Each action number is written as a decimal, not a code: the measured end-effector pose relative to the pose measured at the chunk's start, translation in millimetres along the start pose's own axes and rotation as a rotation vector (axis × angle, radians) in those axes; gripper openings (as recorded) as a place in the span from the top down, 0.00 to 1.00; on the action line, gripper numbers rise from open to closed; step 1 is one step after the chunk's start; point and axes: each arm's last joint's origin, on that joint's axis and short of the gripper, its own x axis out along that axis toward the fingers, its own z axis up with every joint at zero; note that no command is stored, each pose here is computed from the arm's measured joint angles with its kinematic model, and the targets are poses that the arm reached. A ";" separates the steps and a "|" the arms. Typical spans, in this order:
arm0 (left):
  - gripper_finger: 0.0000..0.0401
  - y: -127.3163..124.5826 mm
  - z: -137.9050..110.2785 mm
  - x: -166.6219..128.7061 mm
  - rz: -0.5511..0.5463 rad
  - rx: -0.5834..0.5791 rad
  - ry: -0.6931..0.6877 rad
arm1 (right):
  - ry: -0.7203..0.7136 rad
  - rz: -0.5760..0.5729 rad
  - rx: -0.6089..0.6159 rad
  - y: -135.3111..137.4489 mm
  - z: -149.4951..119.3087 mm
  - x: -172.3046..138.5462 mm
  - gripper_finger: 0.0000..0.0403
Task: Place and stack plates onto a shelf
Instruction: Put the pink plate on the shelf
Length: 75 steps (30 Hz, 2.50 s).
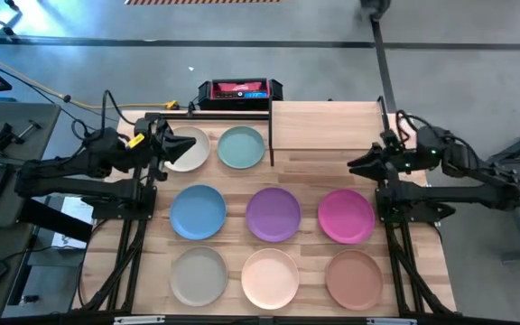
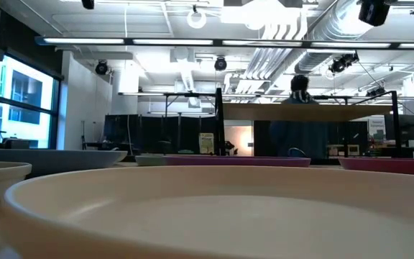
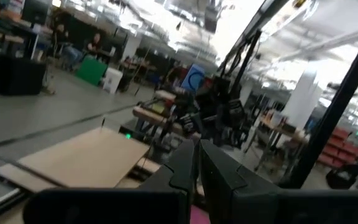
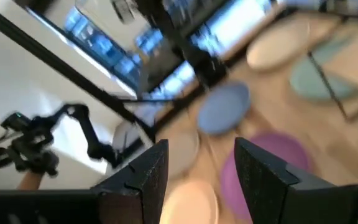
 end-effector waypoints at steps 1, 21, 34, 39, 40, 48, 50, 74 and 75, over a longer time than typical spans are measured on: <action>0.96 -0.3 0.7 0.6 0.009 0.003 0.020 | 0.034 -0.021 0.020 -0.8 -0.4 1.8 0.59; 0.96 6.5 -10.5 -0.8 0.155 0.028 0.186 | 0.423 -0.533 0.292 -28.4 -33.1 33.2 0.59; 0.96 9.3 -18.4 -3.1 0.172 0.040 0.276 | 0.661 -0.618 0.400 -20.3 -58.6 74.5 0.59; 0.96 9.7 -19.2 -3.5 0.176 0.042 0.284 | 0.685 -0.684 0.505 -13.2 -73.0 90.3 0.59; 0.96 9.7 -19.3 -3.4 0.176 0.042 0.285 | 0.682 -0.695 0.522 -11.7 -75.9 93.5 0.59; 0.96 9.7 -19.3 -3.4 0.175 0.043 0.285 | 0.636 -0.836 0.672 -1.5 -100.7 109.7 0.59; 0.96 9.7 -19.3 -3.4 0.174 0.051 0.286 | 0.623 -0.869 0.682 0.5 -107.0 112.1 0.59; 0.96 10.5 -21.5 -4.2 0.176 0.098 0.314 | 0.830 -0.814 0.218 -7.4 -167.3 173.2 0.59; 0.96 10.6 -21.5 -4.2 0.176 0.098 0.314 | 0.835 -0.823 0.212 -9.0 -169.4 175.2 0.59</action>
